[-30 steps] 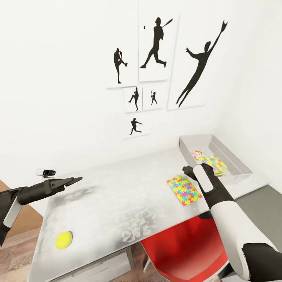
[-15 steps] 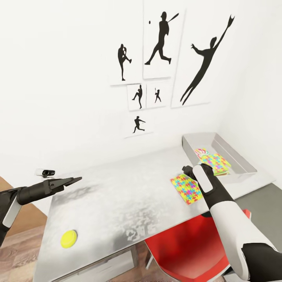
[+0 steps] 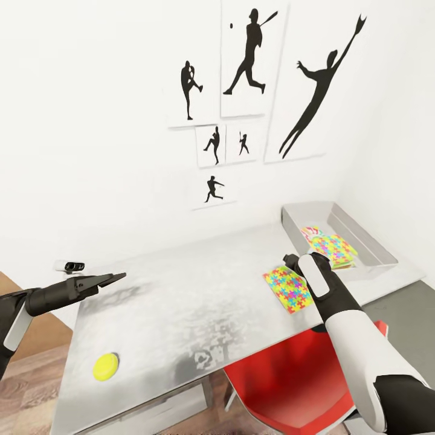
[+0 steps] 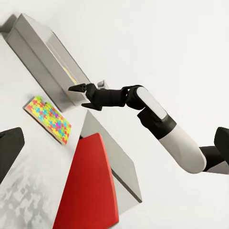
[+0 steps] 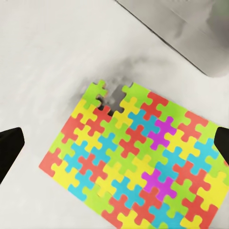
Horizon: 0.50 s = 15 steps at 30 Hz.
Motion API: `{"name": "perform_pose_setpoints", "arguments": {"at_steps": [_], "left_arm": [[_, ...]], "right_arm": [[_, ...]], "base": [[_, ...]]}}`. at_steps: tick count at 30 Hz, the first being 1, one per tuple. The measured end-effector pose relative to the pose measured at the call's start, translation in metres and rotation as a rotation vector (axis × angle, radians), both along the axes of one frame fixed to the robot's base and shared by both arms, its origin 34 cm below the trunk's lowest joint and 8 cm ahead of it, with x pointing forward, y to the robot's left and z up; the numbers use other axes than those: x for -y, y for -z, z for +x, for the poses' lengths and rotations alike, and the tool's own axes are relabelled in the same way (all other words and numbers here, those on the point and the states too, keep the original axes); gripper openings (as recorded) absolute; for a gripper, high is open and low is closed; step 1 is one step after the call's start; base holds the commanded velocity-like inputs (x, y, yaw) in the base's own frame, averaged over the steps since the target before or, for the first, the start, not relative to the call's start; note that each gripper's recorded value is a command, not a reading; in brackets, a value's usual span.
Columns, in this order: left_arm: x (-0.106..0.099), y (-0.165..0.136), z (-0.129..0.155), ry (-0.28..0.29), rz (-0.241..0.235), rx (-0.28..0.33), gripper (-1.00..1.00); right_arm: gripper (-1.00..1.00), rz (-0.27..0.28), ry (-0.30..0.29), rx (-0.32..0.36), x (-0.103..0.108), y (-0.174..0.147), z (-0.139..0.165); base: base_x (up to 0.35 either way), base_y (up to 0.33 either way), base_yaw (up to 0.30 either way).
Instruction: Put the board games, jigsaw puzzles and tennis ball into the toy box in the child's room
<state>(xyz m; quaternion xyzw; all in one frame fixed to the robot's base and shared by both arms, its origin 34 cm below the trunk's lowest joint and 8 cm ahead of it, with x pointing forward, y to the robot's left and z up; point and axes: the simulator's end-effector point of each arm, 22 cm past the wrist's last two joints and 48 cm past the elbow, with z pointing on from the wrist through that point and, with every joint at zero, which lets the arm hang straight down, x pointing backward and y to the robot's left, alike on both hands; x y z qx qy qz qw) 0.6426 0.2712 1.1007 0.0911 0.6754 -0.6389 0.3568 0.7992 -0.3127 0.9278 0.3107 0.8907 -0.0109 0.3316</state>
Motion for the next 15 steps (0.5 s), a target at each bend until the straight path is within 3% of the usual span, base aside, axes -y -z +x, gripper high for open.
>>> {"name": "perform_pose_setpoints", "arguments": {"at_steps": [15], "left_arm": [[0.0005, 0.0088, 0.0015, 0.001, 0.0, -0.016, 1.0]], "right_arm": [[1.0, -0.005, 0.026, 0.012, 0.0053, 0.0076, 0.0021]], "base": [[0.0, 0.0, 0.0]]}}
